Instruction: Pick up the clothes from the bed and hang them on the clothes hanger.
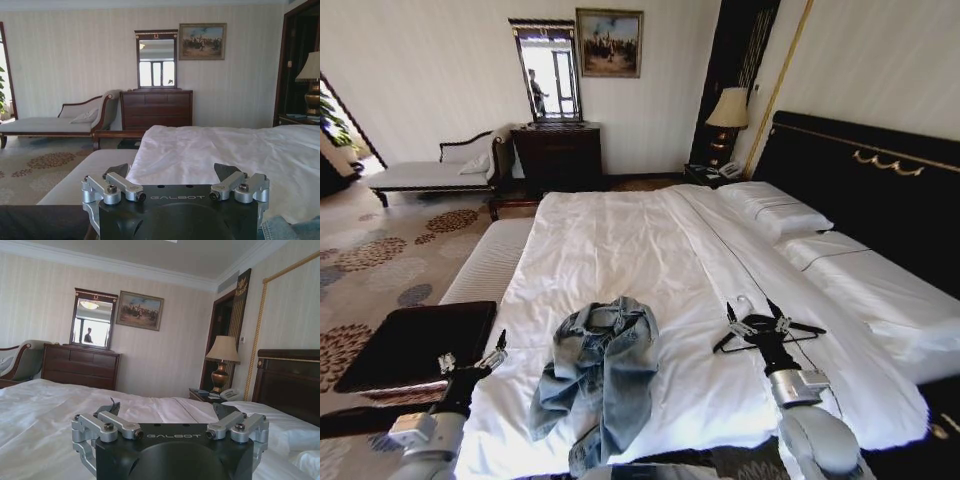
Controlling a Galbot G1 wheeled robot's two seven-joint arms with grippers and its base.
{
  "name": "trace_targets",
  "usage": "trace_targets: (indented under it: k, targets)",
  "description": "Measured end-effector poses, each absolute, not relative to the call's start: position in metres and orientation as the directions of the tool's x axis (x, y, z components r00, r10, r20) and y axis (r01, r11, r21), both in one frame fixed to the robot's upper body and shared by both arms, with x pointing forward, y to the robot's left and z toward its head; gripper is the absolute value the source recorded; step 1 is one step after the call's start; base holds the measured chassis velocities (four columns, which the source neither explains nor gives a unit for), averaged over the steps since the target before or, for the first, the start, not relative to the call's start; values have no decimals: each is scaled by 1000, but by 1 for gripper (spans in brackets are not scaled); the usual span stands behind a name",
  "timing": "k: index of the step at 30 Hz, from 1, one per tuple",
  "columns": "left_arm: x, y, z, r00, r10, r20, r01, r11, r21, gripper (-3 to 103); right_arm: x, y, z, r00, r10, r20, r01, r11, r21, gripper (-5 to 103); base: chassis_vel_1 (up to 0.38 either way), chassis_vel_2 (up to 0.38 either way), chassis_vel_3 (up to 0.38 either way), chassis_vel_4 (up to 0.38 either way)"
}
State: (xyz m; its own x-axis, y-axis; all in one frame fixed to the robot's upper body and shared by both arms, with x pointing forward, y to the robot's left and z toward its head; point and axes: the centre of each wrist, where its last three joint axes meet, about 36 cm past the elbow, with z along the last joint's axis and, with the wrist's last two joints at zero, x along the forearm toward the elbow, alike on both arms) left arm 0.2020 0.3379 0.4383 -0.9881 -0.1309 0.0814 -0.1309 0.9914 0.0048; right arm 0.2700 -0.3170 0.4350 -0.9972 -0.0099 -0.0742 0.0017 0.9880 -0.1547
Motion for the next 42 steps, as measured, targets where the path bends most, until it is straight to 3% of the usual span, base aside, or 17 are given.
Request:
trace_targets:
  k: [13, 19, 21, 22, 25, 31, 42]
  targets:
    - [188, 345, 401, -960, -170, 223, -194, 977, -92, 96, 253, -292, 461, -971, -202, 126, -203, 979, 4, 100, -1, -4, -2, 1]
    - [177, 339, 386, -940, -214, 264, -252, 960, -120, 96, 283, -289, 496, -883, -393, 255, -397, 917, 39, 100, 0, 0, 0, 0]
    - [172, 336, 385, -935, -231, 269, -272, 954, -125, 96, 309, -288, 519, -805, -494, 327, -505, 861, 58, 100, 0, 0, 0, 0]
    - [172, 336, 385, -935, -231, 269, -272, 954, -125, 96, 309, -288, 519, -805, -494, 327, -505, 861, 58, 100, 0, 0, 0, 0]
    - [170, 333, 384, -932, -242, 270, -283, 951, -124, 96, 345, -279, 535, -722, -573, 387, -618, 786, 12, 100, 0, 0, 0, 0]
    - [169, 328, 383, -929, -254, 269, -296, 947, -127, 96, 370, -278, 539, -688, -593, 418, -660, 751, -20, 100, 0, 0, 0, 0]
    - [177, 324, 387, -932, -242, 269, -281, 952, -120, 96, 399, -301, 519, -696, -531, 483, -610, 793, -7, 100, 0, 0, 0, 0]
